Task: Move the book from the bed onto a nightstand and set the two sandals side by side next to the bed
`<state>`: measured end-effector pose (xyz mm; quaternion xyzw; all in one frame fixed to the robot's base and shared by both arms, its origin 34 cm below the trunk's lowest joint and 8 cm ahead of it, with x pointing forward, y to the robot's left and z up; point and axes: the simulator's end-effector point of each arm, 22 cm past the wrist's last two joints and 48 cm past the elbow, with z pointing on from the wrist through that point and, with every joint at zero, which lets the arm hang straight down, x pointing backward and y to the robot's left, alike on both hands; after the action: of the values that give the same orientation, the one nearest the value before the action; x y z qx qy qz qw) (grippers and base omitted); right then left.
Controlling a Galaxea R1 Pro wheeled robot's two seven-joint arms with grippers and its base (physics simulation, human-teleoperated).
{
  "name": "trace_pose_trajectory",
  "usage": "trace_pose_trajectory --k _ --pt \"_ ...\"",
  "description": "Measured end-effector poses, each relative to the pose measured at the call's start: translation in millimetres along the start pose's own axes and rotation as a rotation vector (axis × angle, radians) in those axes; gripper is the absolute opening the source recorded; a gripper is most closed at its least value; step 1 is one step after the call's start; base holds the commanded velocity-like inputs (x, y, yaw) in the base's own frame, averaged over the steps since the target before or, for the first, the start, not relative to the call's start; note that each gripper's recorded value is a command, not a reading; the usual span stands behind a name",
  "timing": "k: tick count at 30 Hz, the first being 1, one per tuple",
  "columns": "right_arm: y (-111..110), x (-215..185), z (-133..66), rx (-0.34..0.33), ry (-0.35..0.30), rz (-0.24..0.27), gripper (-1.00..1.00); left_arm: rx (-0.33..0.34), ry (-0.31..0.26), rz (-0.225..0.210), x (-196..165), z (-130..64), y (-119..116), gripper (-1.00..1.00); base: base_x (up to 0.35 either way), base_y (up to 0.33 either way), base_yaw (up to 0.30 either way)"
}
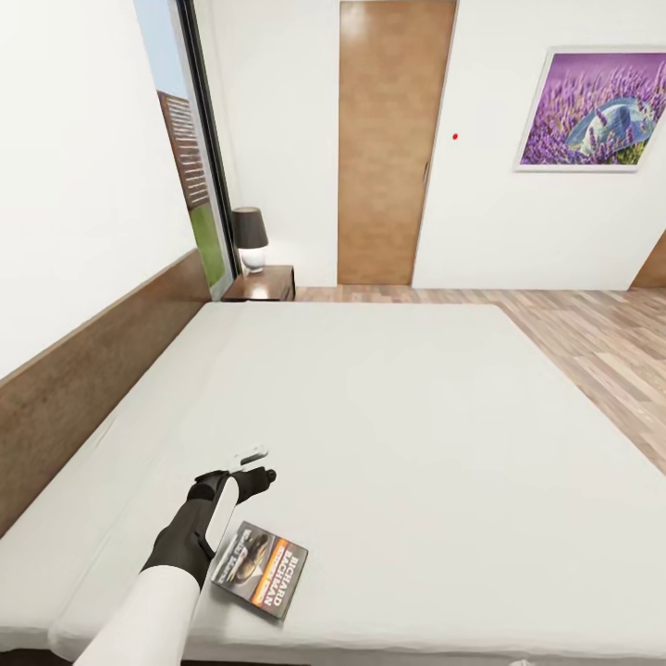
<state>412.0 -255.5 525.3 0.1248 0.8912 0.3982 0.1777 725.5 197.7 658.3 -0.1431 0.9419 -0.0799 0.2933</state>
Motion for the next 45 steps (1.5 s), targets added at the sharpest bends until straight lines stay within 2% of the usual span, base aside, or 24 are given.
trace_pose_trajectory --k 40,45 --pt "-56.2 22.1 42.9 0.000 -0.001 -0.001 1.00 0.000 -0.001 -0.001 44.2 55.9 19.1 1.00 0.000 0.000 0.000" --pt "-56.2 22.1 43.0 -0.001 -0.001 -0.001 1.00 0.000 -0.001 -0.002 44.2 55.9 19.3 1.00 0.000 0.000 0.000"
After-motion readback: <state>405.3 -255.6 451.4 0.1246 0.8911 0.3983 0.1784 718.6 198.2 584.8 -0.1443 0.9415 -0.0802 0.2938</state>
